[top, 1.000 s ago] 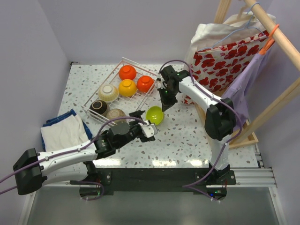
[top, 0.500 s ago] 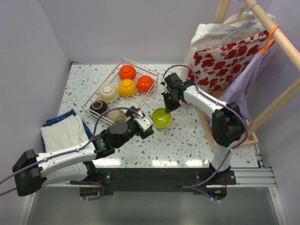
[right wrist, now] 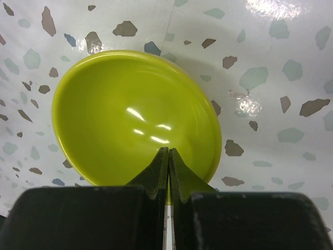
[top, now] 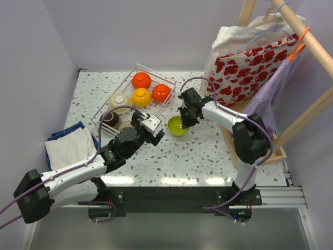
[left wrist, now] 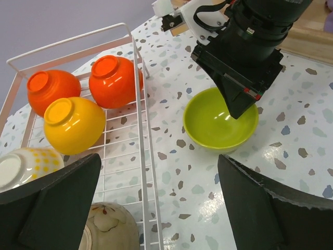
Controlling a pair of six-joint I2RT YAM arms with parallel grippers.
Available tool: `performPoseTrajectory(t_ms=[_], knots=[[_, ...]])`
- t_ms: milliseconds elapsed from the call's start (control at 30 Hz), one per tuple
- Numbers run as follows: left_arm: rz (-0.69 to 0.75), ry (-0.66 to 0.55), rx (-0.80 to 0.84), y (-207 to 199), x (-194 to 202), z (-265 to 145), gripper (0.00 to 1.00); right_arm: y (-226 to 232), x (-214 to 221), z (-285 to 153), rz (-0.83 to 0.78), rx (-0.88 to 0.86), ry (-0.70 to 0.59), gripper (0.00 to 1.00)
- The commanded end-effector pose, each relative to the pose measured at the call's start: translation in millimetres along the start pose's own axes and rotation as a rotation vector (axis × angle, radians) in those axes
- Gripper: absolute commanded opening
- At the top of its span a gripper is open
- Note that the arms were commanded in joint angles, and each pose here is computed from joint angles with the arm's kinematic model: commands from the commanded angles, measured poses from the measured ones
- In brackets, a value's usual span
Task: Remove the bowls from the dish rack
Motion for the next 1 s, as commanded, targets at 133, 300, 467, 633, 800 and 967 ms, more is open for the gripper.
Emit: performPoseTrajectory(t_ms=[133, 300, 467, 633, 800, 967], knots=[[-0.166, -0.044, -0.13, 28, -26, 14, 1.0, 13, -25, -49, -0.017, -0.017, -0.2, 0.12], [-0.251, -0.009, -0.148, 41, -32, 24, 1.0, 22, -26, -82, -0.07, -0.039, -0.294, 0.32], [-0.228, 0.057, -0.218, 66, -30, 35, 1.0, 27, -12, -98, -0.122, -0.06, -0.361, 0.51], [-0.08, 0.147, -0.314, 90, -32, 43, 1.0, 23, 3, -117, -0.174, -0.073, -0.448, 0.72], [0.098, 0.252, -0.291, 100, -35, 55, 1.0, 16, 19, -125, -0.193, -0.081, -0.503, 0.84], [0.309, 0.392, -0.264, 107, -23, 77, 1.0, 14, 33, -136, -0.188, -0.102, -0.531, 0.86]])
Point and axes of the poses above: each gripper's point midway between its finger pads, its own z axis out along the fingers, its own y axis along the line the jaws close on, x = y × z, the point moved 8 cm from there along -z, back along the fingers, and after that the axes turned 3 degrees about -z, right-handed, at the moved point
